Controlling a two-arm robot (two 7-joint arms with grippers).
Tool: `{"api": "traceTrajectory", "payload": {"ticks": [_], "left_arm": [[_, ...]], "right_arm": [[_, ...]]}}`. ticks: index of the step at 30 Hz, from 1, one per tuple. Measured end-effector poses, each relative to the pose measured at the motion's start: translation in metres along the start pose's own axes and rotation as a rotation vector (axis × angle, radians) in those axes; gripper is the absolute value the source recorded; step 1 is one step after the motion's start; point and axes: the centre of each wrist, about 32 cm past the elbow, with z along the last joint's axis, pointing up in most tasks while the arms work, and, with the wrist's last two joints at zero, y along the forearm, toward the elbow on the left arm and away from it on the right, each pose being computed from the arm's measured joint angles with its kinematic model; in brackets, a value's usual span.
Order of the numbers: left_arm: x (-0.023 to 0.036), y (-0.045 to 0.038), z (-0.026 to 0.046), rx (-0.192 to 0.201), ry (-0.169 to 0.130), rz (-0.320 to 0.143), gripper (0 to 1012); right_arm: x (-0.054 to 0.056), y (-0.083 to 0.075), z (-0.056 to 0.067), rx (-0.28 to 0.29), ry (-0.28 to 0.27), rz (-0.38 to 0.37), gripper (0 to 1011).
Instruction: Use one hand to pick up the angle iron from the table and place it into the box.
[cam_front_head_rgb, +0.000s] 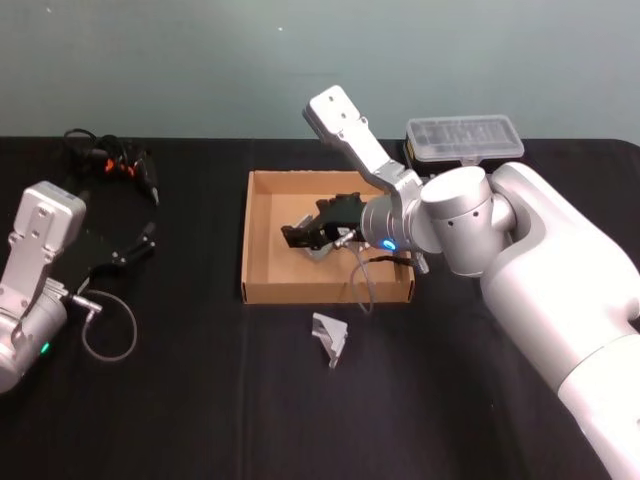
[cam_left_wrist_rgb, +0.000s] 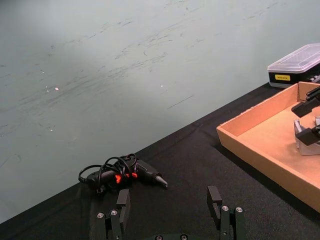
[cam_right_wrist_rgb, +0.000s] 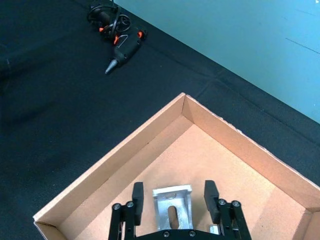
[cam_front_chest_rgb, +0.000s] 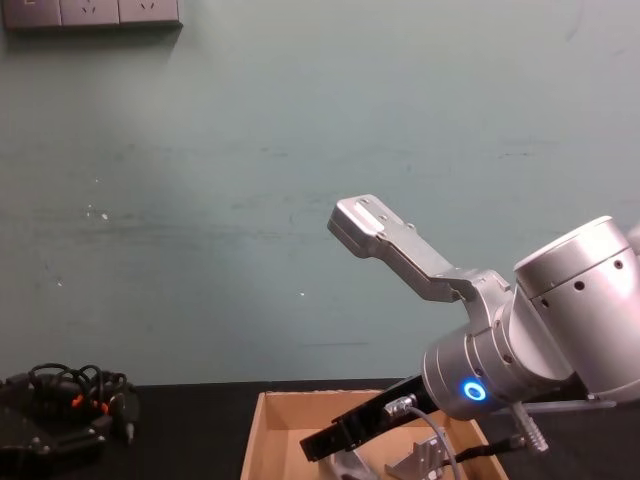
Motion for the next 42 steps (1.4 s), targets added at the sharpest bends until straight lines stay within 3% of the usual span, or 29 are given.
{"api": "traceTrajectory", "payload": {"ticks": [9, 25, 34, 42], "left_arm": [[0.0000, 0.0000, 0.0000, 0.000, 0.000, 0.000, 1011], [0.0000, 0.0000, 0.0000, 0.000, 0.000, 0.000, 1011], [0.0000, 0.0000, 0.0000, 0.000, 0.000, 0.000, 1011], [0.0000, 0.0000, 0.0000, 0.000, 0.000, 0.000, 1011]], "right_arm": [[0.000, 0.000, 0.000, 0.000, 0.000, 0.000, 997], [0.001, -0.003, 0.001, 0.006, -0.006, -0.002, 1003], [-0.004, -0.036, -0.005, 0.029, -0.031, 0.009, 1003], [-0.018, -0.077, -0.023, 0.046, -0.017, 0.061, 1003]]}}
